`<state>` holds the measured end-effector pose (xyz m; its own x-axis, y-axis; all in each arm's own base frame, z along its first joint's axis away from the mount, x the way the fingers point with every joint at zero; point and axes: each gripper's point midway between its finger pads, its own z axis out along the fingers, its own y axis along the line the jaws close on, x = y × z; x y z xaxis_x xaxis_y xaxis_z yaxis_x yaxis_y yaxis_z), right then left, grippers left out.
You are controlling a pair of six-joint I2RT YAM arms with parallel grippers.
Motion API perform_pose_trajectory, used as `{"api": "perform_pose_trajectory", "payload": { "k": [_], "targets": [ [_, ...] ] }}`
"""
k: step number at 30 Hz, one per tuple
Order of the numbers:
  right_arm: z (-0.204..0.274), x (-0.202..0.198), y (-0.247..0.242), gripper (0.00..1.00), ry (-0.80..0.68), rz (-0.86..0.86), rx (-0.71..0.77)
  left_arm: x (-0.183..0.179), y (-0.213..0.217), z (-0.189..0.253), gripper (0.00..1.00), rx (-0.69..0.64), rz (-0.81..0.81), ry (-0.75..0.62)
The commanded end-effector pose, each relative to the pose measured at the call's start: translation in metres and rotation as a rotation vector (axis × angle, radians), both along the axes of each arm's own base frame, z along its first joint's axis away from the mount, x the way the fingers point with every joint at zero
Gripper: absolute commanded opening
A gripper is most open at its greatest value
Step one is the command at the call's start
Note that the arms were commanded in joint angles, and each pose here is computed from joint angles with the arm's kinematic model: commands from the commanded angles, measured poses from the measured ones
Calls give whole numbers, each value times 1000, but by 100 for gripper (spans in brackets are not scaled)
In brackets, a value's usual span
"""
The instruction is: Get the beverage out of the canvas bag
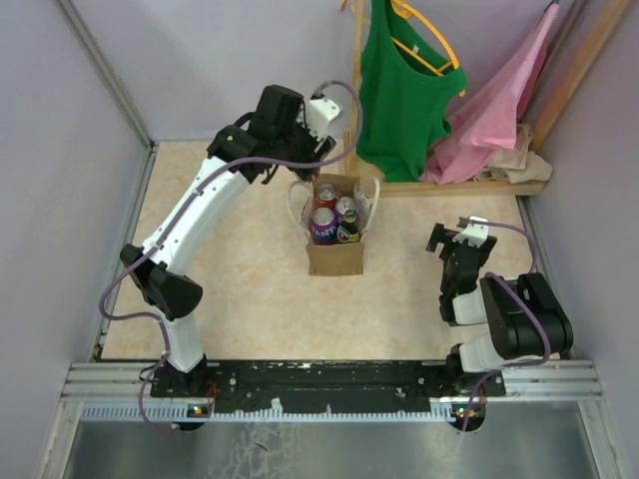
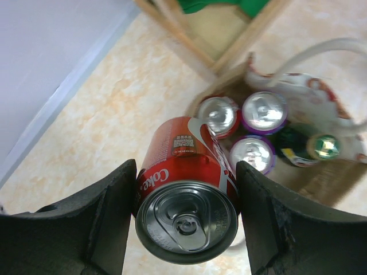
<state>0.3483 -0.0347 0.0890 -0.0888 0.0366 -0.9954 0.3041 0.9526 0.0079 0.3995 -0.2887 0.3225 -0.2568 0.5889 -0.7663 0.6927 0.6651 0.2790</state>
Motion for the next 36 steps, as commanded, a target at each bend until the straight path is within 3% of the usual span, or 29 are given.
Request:
{"api": "perform_pose_trajectory", "payload": {
  "k": [1, 9, 21, 29, 36],
  "targets": [
    [19, 7, -2, 99, -71, -11, 8, 34, 52, 59, 0, -119, 154, -181],
    [19, 7, -2, 99, -69, -13, 7, 46, 117, 76, 0, -174, 284, -237],
    [19, 7, -2, 99, -69, -13, 7, 36, 140, -46, 0, -160, 352, 7],
    [19, 7, -2, 99, -69, -12, 8, 46, 133, -88, 0, -212, 346, 62],
    [19, 7, -2, 99, -69, -13, 8, 57, 132, -120, 0, -174, 372, 131]
  ]
}}
